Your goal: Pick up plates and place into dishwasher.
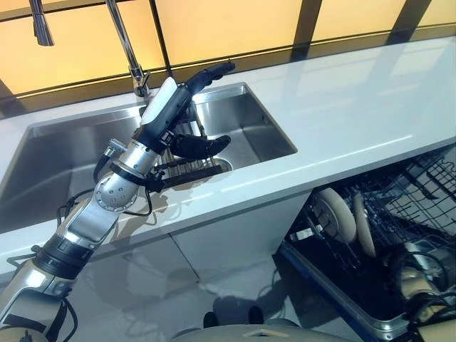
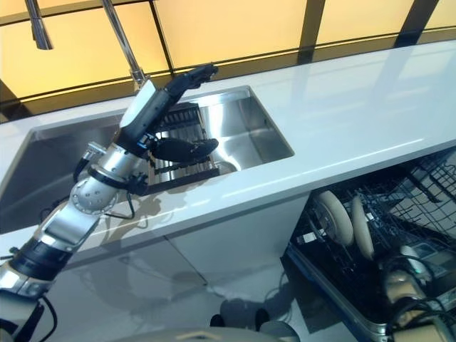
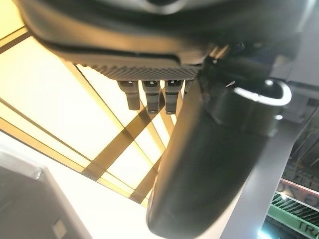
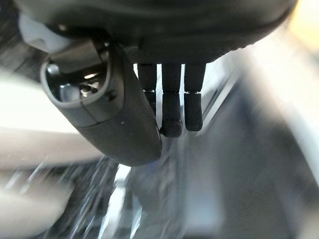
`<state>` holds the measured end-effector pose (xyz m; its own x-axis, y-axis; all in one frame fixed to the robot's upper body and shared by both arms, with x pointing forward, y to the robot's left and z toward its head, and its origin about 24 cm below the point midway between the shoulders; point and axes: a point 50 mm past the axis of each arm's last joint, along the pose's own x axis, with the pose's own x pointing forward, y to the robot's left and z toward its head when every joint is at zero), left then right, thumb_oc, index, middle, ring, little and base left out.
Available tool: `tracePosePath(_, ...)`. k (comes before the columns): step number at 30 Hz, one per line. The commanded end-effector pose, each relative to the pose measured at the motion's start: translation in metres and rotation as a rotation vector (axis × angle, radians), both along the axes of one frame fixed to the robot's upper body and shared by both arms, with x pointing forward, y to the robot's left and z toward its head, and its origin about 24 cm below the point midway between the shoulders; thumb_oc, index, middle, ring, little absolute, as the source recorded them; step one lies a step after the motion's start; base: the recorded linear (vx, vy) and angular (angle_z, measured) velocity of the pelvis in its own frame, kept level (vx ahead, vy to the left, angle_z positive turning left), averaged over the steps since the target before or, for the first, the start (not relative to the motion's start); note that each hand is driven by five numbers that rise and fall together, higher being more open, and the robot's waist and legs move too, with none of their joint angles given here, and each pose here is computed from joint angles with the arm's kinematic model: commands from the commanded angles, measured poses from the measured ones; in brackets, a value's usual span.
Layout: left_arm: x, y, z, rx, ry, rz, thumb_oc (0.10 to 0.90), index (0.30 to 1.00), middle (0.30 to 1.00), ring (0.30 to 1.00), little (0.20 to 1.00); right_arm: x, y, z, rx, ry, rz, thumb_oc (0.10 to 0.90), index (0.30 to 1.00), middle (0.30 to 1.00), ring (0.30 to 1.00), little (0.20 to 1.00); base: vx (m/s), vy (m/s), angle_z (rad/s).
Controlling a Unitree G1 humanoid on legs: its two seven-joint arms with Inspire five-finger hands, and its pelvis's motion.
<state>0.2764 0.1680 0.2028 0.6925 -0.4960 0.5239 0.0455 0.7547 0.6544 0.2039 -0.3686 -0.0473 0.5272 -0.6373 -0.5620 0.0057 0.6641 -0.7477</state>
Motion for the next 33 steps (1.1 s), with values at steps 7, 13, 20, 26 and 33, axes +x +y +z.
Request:
tracePosePath(7, 0.005, -0.012, 0.056, -0.151, -0.242, -0.041, 0.8, 0.9, 0.9, 0.9, 0.9, 0.098, 0.047, 0.051, 0.08, -0.179, 0.259, 0.1, 0.3, 0.3, 0.3, 0.2, 0.01, -0.001, 0.02)
tracePosePath(13, 0.008, -0.006, 0.055, -0.133, -0.237, -0.01, 0.8, 0.9, 0.9, 0.9, 0.9, 0.109, 0.036, 0.071, 0.042, -0.158, 0.266, 0.1, 0.3, 0.3, 0.3, 0.2, 0.02, -0.013, 0.14)
tracePosePath(20, 0.007, -0.001, 0.051, -0.128, -0.227, -0.004, 0.8, 0.9, 0.9, 0.9, 0.9, 0.102, 0.035, 0.062, 0.055, -0.102, 0.254, 0.1, 0.3, 0.3, 0.3, 0.2, 0.02, -0.01, 0.11)
tracePosePath(26, 0.005, -0.002, 0.049, -0.127, -0.22, -0.02, 0.8, 0.9, 0.9, 0.9, 0.9, 0.093, 0.029, 0.056, 0.032, -0.111, 0.236, 0.1, 0.3, 0.3, 0.3, 0.2, 0.0, 0.0, 0.01)
tracePosePath(33, 0.005, -0.001, 0.044, -0.123, -0.215, 0.0, 0.8, 0.9, 0.9, 0.9, 0.9, 0.101, 0.028, 0.076, -0.054, -0.255, 0.231, 0.1, 0.3, 0.3, 0.3, 0.2, 0.0, 0.0, -0.01)
